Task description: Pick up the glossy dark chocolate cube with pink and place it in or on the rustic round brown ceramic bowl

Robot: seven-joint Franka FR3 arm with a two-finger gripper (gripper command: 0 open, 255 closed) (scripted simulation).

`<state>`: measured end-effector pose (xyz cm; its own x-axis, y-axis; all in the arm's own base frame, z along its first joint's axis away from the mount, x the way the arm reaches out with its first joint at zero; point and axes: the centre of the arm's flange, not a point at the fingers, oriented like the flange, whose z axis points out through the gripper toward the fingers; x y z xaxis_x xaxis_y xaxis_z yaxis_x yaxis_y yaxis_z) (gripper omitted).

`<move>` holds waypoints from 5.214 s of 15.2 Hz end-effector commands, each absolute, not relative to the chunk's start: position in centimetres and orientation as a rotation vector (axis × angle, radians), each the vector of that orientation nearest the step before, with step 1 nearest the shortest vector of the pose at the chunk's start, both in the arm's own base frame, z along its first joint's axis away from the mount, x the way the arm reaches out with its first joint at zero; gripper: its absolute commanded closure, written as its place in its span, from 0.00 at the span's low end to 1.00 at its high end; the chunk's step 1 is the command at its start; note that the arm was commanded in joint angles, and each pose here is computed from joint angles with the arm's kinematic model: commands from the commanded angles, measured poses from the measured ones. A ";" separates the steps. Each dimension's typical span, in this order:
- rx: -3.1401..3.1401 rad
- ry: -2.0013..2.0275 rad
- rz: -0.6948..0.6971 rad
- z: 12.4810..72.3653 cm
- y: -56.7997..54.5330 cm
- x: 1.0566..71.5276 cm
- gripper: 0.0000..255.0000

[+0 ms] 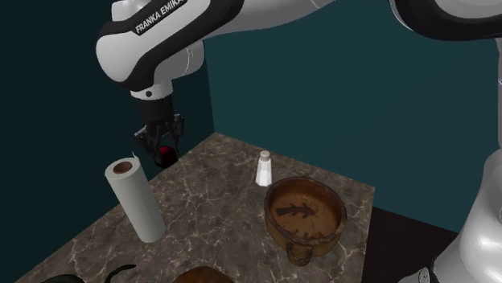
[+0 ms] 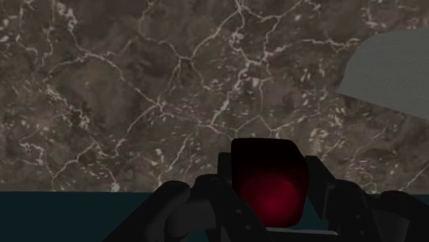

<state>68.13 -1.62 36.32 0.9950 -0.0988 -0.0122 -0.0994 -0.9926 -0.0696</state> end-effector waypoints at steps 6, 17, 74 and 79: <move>-3.067 0.152 0.014 40.1 -1.6 68.1 1.00; -3.067 0.152 0.014 42.9 -2.2 60.2 1.00; -3.067 0.152 0.014 40.6 -4.6 29.7 0.00; -3.067 0.152 0.014 40.6 -4.6 29.7 0.00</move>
<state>29.67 -4.59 40.54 0.9950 -0.0987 -0.0121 -0.0993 -0.9926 -0.0697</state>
